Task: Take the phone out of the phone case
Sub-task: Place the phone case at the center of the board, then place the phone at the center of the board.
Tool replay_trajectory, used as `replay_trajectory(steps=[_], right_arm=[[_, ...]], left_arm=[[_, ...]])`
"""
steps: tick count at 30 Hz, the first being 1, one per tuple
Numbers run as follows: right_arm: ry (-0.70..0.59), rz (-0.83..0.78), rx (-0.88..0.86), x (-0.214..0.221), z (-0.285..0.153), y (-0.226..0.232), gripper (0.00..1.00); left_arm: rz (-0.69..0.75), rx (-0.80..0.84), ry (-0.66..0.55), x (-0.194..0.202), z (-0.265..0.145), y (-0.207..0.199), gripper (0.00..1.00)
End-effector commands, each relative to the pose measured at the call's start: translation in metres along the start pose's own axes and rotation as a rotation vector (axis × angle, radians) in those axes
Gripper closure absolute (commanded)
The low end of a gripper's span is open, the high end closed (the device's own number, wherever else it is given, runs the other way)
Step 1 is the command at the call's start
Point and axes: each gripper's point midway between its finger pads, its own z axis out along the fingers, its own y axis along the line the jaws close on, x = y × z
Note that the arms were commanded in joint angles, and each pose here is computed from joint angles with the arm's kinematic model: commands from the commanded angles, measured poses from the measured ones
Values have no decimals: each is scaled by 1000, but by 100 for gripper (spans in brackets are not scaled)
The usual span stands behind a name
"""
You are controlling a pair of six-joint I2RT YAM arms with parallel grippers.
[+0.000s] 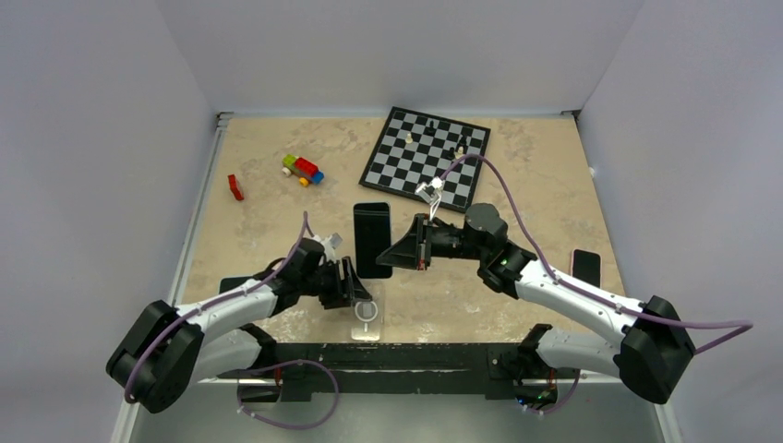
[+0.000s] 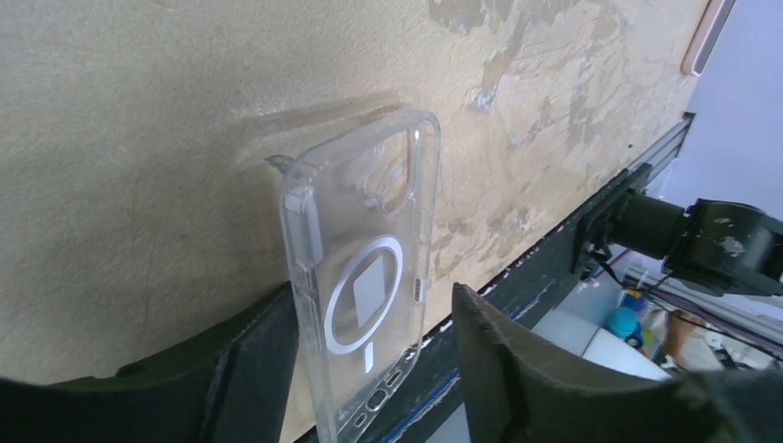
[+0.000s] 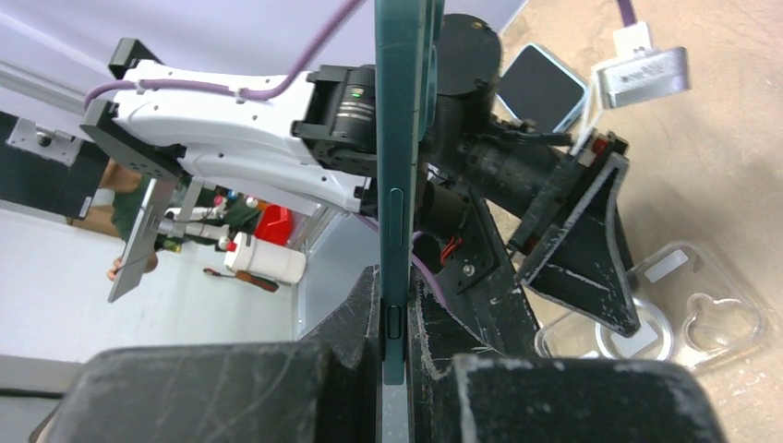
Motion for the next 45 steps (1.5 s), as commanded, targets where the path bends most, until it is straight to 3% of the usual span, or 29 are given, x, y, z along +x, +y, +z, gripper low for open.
replay_trajectory(steps=[1,4,5,10,16,33,37,45], right_arm=[[-41,-46,60,-8,-4,-6,100],[-20,-29,218,2,-15,-34,100],[-7,-13,274,8,-20,-45,100],[97,138,528,64,-53,-105,100],[158,326,476,131,-65,-127,100],[160,430,516,172,-72,-163,100],[169,464,537,183,-79,-169,94],[194,468,593,194,-90,-177,70]], left_arm=[[26,-77,-30,-6,-12,4,30],[29,-130,-53,-10,-25,5,4],[29,-148,-71,-14,-31,2,0],[4,-288,-146,-26,-62,7,0],[9,-224,-310,-48,-92,-18,0],[1,-70,-336,-51,-93,-47,0],[15,-67,-351,-52,-98,-49,0],[43,-62,-374,-59,-106,-57,0]])
